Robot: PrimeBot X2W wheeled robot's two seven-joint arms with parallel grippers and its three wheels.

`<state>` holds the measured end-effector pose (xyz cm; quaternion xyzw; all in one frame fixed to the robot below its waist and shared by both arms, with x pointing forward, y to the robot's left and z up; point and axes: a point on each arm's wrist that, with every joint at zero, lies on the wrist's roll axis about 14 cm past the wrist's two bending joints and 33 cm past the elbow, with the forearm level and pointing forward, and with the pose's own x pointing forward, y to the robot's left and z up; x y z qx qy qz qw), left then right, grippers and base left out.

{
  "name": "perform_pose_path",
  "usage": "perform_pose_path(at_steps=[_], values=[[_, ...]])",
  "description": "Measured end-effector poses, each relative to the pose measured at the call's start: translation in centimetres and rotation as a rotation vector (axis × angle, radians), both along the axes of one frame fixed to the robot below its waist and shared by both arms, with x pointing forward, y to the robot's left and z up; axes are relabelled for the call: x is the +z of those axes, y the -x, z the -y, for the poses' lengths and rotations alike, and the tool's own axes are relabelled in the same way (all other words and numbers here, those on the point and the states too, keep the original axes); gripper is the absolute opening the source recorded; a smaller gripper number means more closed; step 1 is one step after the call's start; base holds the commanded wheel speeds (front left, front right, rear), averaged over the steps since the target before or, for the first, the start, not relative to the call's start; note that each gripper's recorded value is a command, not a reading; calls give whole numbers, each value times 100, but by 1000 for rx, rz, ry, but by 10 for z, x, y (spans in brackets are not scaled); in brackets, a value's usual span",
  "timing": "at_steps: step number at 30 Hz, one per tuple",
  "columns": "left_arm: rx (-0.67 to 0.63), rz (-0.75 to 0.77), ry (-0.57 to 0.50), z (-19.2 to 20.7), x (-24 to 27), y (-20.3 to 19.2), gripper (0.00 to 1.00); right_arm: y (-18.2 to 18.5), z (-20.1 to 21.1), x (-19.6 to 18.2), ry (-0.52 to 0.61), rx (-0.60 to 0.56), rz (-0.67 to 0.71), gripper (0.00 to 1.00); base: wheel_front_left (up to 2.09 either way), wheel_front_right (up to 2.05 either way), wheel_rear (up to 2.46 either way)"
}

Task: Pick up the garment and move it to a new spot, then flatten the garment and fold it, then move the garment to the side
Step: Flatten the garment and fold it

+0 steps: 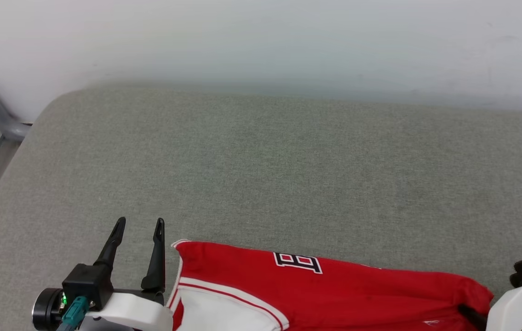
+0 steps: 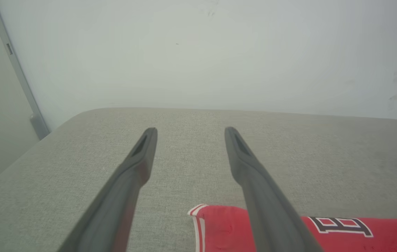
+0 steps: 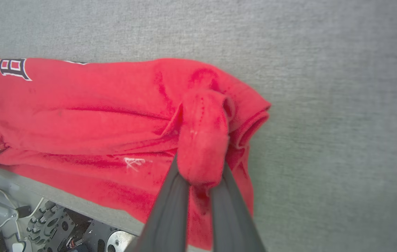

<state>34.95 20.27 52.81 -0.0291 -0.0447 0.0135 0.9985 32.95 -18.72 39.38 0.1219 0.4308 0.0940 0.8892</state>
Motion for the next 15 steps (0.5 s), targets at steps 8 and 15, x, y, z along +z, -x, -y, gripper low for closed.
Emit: perform_pose_path(at_steps=[8,15], values=[[-51,-1,-5,17,1,1,100,18,100,20,84,-263,-25,0,0,0,0],[-71,0,-5,24,1,-3,100,18,93,25,-116,-342,-57,0,0,0,0]])
